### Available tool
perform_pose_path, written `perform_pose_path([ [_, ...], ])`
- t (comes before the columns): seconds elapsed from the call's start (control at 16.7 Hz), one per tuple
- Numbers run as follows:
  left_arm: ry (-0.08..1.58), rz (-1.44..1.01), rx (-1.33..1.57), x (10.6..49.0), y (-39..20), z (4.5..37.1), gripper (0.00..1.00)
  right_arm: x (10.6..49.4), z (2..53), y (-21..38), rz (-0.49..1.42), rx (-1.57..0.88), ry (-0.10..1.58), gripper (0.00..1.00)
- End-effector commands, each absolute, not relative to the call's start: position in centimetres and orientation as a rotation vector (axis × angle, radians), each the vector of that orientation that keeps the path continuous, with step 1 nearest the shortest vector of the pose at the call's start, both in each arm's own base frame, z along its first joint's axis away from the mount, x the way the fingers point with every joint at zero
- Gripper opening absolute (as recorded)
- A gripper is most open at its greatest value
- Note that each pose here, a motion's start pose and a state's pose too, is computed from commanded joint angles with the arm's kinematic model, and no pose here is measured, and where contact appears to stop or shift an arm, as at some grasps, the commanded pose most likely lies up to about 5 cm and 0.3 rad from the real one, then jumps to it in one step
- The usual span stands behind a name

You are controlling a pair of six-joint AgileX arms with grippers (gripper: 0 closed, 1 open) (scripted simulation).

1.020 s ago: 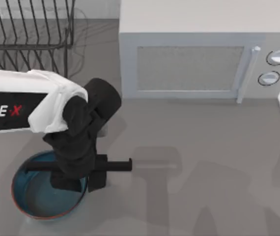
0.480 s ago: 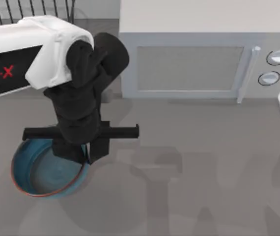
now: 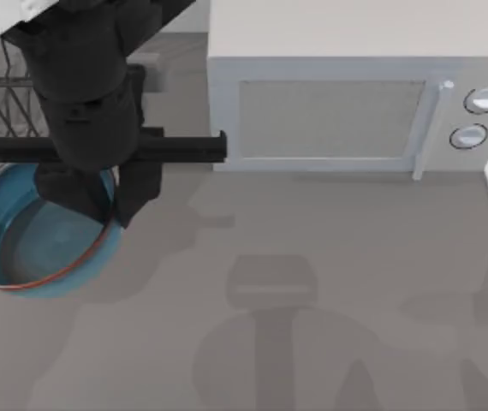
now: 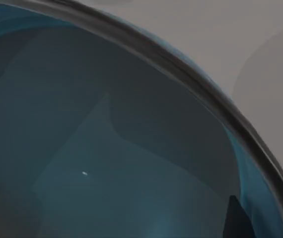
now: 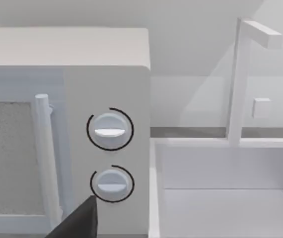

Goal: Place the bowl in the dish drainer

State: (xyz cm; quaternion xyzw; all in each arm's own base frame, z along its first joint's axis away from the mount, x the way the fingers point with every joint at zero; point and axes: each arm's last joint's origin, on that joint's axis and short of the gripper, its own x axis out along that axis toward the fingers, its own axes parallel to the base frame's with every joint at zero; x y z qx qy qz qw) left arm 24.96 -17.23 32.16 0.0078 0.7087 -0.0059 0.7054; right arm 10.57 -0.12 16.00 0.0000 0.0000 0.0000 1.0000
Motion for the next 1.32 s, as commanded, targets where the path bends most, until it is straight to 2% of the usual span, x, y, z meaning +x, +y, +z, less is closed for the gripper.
perform_pose_path([
  [0.42, 1.559, -0.022, 0.006, 24.9, -16.8, 32.8, 0.0, 10.6, 16.0, -0.1, 0.0, 0.0, 0.0, 1.0],
  [0.66, 1.421, -0.094, -0.086, 25.3, -14.2, 34.0, 0.0, 10.6, 16.0, -0.1, 0.0, 0.0, 0.0, 1.0],
  [0.9, 1.133, -0.167, -0.196, 26.0, -9.7, 35.5, 0.0, 10.6, 16.0, -0.1, 0.0, 0.0, 0.0, 1.0],
  [1.14, 0.732, -0.181, -0.222, 25.5, -4.4, 37.3, 0.0, 10.6, 16.0, -0.1, 0.0, 0.0, 0.0, 1.0],
  [1.32, 0.42, -0.141, -0.167, 23.6, -0.8, 39.0, 0.0, 10.6, 16.0, -0.1, 0.0, 0.0, 0.0, 1.0],
])
